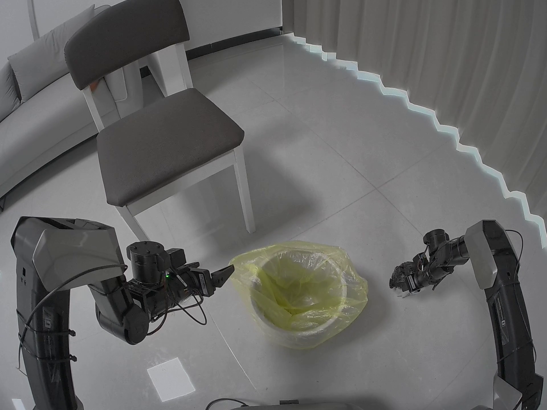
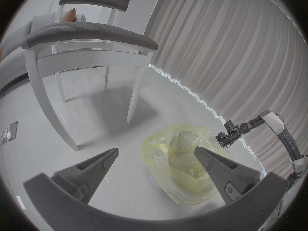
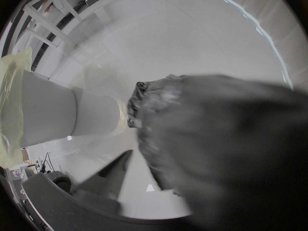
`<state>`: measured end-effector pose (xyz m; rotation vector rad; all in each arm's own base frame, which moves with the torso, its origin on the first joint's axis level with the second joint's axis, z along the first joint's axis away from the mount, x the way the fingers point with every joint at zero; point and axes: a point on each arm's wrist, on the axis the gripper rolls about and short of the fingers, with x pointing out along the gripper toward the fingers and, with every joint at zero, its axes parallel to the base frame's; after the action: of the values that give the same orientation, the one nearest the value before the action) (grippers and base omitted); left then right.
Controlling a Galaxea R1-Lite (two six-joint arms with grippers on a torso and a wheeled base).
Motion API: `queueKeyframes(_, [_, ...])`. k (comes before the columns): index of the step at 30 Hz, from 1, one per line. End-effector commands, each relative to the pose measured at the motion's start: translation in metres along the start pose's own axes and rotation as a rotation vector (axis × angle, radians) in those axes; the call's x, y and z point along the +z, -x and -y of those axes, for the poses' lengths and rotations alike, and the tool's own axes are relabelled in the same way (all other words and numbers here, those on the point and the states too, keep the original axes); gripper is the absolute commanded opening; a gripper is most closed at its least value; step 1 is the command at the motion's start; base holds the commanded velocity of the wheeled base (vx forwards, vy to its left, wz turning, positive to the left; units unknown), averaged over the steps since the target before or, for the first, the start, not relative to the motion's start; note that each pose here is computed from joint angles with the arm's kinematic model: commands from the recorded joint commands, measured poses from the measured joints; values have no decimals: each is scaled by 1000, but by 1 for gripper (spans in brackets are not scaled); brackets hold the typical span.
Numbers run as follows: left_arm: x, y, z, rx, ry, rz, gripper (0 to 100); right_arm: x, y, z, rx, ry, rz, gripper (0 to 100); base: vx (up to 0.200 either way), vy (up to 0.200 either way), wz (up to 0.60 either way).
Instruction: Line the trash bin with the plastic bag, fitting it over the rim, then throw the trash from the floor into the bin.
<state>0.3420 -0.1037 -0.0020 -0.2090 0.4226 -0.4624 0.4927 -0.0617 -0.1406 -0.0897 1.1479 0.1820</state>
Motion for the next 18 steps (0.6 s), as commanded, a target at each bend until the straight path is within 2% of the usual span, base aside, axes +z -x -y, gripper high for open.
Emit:
queueKeyframes(1, [-4,0,-1,2,3,-13,100,8,10,1,-6,5,28,0,0,0,0])
queueKeyframes(4, [-4,1,-1,3,1,-10,100,15,19,3,-16,16,55,0,0,0,0])
queueKeyframes(8, [-6,4,-1,1,-1,-1,100,40,56,10,-50,41,148,0,0,0,0])
queueKeyframes(10, [-7,5,0,-1,-2,1,100,57,85,10,-74,65,223,0,0,0,0])
queueKeyframes(14, [-6,7,1,-5,-6,20,100,48,120,-5,-80,107,250,0,0,0,0])
queueKeyframes(18, [-4,9,3,-14,-14,45,100,38,159,-31,-81,172,295,0,0,0,0])
